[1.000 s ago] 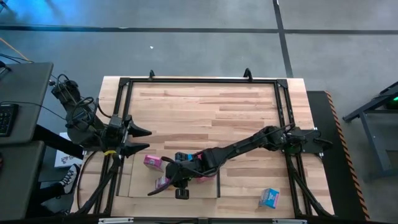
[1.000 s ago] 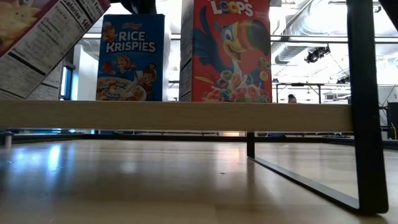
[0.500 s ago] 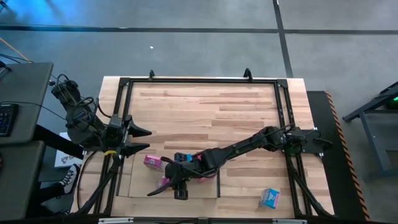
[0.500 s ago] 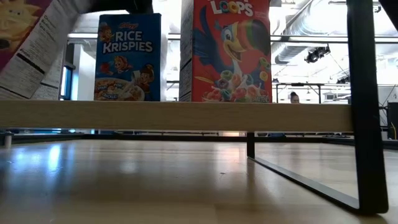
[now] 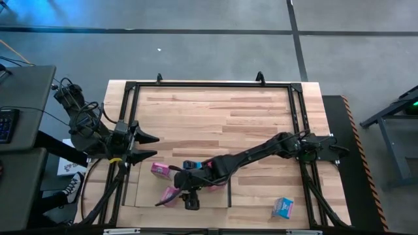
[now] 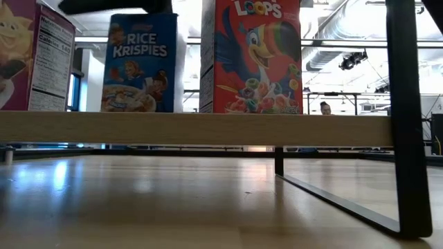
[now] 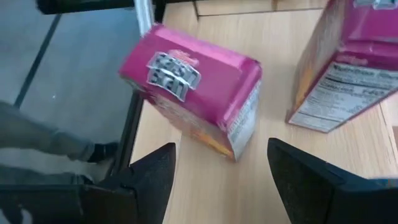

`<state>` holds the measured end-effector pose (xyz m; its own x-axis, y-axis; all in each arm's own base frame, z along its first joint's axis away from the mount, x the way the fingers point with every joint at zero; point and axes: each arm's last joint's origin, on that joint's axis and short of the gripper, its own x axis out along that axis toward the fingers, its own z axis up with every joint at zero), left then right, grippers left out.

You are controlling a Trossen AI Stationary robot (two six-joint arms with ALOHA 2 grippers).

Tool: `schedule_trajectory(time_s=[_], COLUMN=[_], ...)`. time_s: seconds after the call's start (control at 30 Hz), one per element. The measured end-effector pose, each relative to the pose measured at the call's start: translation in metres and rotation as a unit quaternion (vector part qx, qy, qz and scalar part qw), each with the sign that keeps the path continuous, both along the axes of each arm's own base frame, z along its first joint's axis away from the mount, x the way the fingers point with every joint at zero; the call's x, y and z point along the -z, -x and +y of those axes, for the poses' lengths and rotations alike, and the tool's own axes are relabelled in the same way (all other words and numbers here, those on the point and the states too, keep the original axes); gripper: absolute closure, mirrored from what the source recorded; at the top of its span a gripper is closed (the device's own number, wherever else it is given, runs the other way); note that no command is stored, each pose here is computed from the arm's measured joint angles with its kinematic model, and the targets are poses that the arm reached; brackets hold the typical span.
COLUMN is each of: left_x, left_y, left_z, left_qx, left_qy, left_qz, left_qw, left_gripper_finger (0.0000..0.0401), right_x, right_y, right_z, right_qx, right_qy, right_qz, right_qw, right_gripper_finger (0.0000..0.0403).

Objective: Stack cereal on shelf
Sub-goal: Put the purple cereal box on the shelf, then adjust the purple cereal box

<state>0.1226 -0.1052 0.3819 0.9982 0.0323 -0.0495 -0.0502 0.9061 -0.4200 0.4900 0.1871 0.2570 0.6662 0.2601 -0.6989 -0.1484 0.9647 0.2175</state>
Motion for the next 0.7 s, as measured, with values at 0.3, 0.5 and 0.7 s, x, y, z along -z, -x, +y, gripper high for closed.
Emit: schedule_trajectory(time_s=[0.3,0.5,0.7], left_x=[0.0,0.001,0.004], left_y=[0.0,0.001,0.001], left_z=[0.0,-0.002,-0.004], left_qx=[0.001,0.02,0.023], left_qy=[0.001,0.006,0.001], left_qz=[0.0,0.004,0.008], left_qw=[1.0,1.0,1.0], left_gripper_finger=[0.016,0.016,0.016], right_x=[-0.032,-0.057,-0.06], right_y=[0.013,0.039,0.062], right_z=[0.003,0.009,0.02], right_qx=[-0.065,-0.065,-0.049], right_qy=[0.014,0.035,0.079], right_qz=[0.007,0.021,0.067], right_qw=[0.998,0.997,0.993], right_gripper_finger=[0.0172,0.0241,0.0375])
